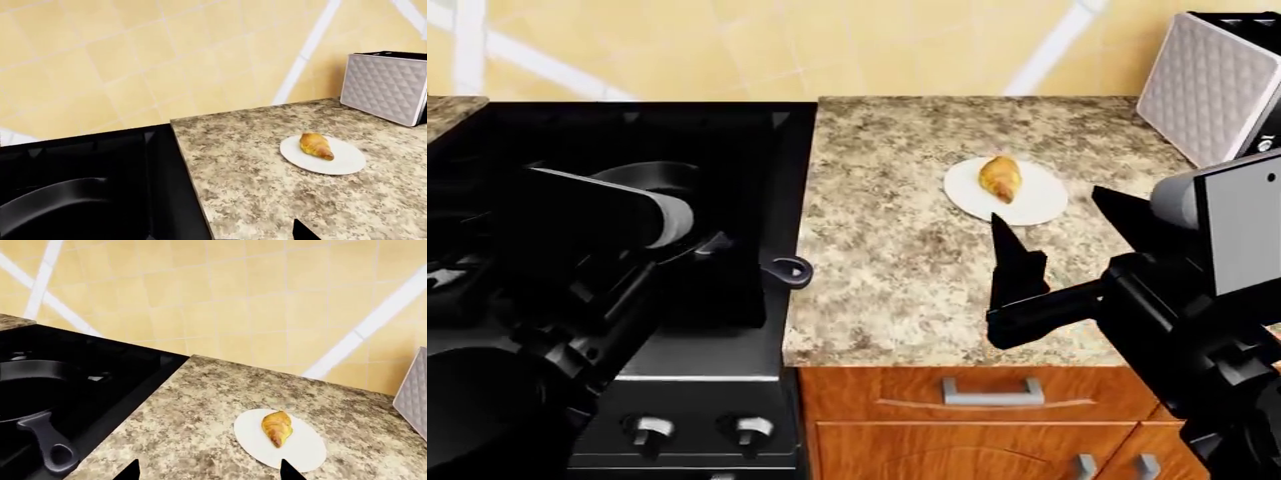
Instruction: Pick the croissant and place it on the pan. Then turn on the stove to warm the croissant.
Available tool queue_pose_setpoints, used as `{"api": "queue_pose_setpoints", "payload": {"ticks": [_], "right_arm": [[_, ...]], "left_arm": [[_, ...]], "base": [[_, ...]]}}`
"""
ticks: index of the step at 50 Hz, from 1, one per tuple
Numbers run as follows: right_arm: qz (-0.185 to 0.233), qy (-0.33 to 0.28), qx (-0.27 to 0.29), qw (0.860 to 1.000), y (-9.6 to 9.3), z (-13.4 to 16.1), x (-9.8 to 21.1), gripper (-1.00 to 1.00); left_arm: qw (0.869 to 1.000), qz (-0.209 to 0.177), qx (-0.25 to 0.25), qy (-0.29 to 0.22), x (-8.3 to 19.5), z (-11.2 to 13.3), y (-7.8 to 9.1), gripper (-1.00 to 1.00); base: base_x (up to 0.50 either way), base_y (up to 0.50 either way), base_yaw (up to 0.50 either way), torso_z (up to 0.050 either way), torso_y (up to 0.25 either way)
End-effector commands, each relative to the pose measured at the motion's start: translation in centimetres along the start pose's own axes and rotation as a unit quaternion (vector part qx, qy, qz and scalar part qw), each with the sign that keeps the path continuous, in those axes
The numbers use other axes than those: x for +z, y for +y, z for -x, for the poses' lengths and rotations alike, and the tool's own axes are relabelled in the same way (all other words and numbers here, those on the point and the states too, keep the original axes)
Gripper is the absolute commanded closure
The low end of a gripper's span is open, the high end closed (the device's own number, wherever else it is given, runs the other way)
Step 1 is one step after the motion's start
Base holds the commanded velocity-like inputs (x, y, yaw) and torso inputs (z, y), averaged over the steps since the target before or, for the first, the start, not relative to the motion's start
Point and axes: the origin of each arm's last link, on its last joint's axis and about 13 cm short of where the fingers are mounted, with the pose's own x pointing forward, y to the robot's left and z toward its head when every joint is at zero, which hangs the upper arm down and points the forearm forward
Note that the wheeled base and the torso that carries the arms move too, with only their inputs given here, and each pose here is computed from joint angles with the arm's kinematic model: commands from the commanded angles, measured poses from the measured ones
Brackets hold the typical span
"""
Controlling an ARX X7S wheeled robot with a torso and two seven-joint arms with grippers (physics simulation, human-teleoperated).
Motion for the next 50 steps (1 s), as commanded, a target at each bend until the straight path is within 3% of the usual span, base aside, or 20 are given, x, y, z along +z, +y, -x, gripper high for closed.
{"api": "queue_pose_setpoints", "payload": {"ticks": [1, 14, 22, 28, 47, 50], "right_arm": [[0.000, -0.002, -0.002, 1.000, -0.2, -0.1, -0.2, -1.00], [0.004, 0.008, -0.003, 1.000, -0.3, -0.2, -0.3, -1.00], [0.018, 0.017, -0.004, 1.000, -0.4, -0.5, -0.1, -1.00], [-0.007, 0.035, -0.007, 0.999, -0.6, -1.5, 0.8, -1.00], [-0.020, 0.091, -0.044, 0.995, -1.2, -4.2, 4.0, -1.00], [-0.044, 0.097, -0.036, 0.994, -1.2, -4.3, 4.3, -1.00]], "left_arm": [[1.000, -0.001, -0.007, -0.002, 0.2, -0.2, -0.2, -1.00], [1.000, 0.002, -0.011, -0.002, 0.1, -0.4, -0.3, -1.00], [1.000, 0.007, -0.013, -0.003, 0.1, -0.5, -0.3, -1.00], [1.000, 0.009, -0.012, -0.007, 0.1, -0.6, -0.1, -1.00], [0.999, 0.023, -0.016, -0.019, 0.2, -0.7, 0.2, -1.00], [0.999, 0.019, -0.011, -0.026, 0.5, -0.6, 0.1, -1.00]], "base": [[0.50, 0.05, 0.00, 0.000, 0.000], [0.50, 0.05, 0.00, 0.000, 0.001], [0.00, 0.00, 0.00, 0.000, 0.001], [0.00, 0.00, 0.00, 0.000, 0.000], [0.00, 0.00, 0.00, 0.000, 0.000], [0.00, 0.00, 0.00, 0.000, 0.000]]}}
